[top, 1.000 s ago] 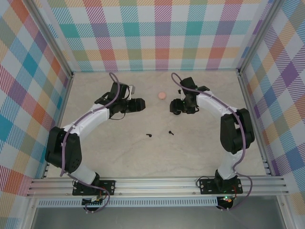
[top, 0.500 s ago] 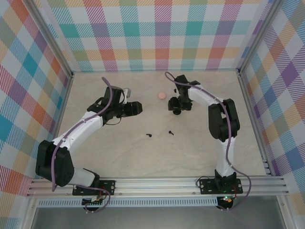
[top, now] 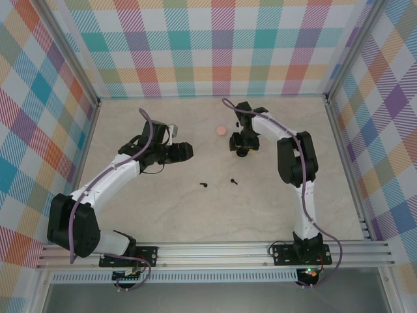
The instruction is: Insert wireless bluetooth earbuds into charging case
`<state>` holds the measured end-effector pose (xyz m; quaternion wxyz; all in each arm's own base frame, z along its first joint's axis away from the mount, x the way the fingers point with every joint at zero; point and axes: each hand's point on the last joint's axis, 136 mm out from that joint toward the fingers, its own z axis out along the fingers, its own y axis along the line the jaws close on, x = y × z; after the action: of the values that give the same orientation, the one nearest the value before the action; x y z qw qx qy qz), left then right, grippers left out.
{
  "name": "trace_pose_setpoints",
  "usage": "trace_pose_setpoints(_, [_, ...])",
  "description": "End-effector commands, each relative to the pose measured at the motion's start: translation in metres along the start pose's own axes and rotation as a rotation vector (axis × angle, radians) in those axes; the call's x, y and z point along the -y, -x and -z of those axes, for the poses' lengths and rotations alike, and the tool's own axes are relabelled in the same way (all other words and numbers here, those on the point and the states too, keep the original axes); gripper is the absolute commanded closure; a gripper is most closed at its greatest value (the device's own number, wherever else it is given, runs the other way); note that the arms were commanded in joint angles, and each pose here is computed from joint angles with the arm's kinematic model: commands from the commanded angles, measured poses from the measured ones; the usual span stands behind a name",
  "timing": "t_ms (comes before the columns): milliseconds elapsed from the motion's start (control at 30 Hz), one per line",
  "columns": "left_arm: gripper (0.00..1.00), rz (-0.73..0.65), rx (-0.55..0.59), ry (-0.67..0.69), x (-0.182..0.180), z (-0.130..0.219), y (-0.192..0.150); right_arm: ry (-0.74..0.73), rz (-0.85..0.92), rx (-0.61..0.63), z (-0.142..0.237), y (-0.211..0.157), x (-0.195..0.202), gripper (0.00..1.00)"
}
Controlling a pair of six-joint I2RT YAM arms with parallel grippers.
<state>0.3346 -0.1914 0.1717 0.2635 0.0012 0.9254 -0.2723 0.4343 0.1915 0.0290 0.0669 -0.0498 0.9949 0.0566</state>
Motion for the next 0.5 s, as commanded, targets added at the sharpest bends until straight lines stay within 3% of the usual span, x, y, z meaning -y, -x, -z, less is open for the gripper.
trace_pose_setpoints(0, [0.34,0.004,0.002,0.006,0.0,0.004,-0.002,-0.016,0.015,-0.042,-0.004,-0.005,0.005,0.35])
trace_pose_setpoints(300, [0.35,0.011,-0.015,0.007,-0.001,0.0,-0.004,0.006,0.069,-0.043,-0.01,-0.004,-0.006,0.46])
trace_pose_setpoints(467, [0.35,0.011,-0.015,0.007,-0.001,0.0,-0.004,0.018,0.137,-0.042,-0.01,-0.007,-0.019,0.48])
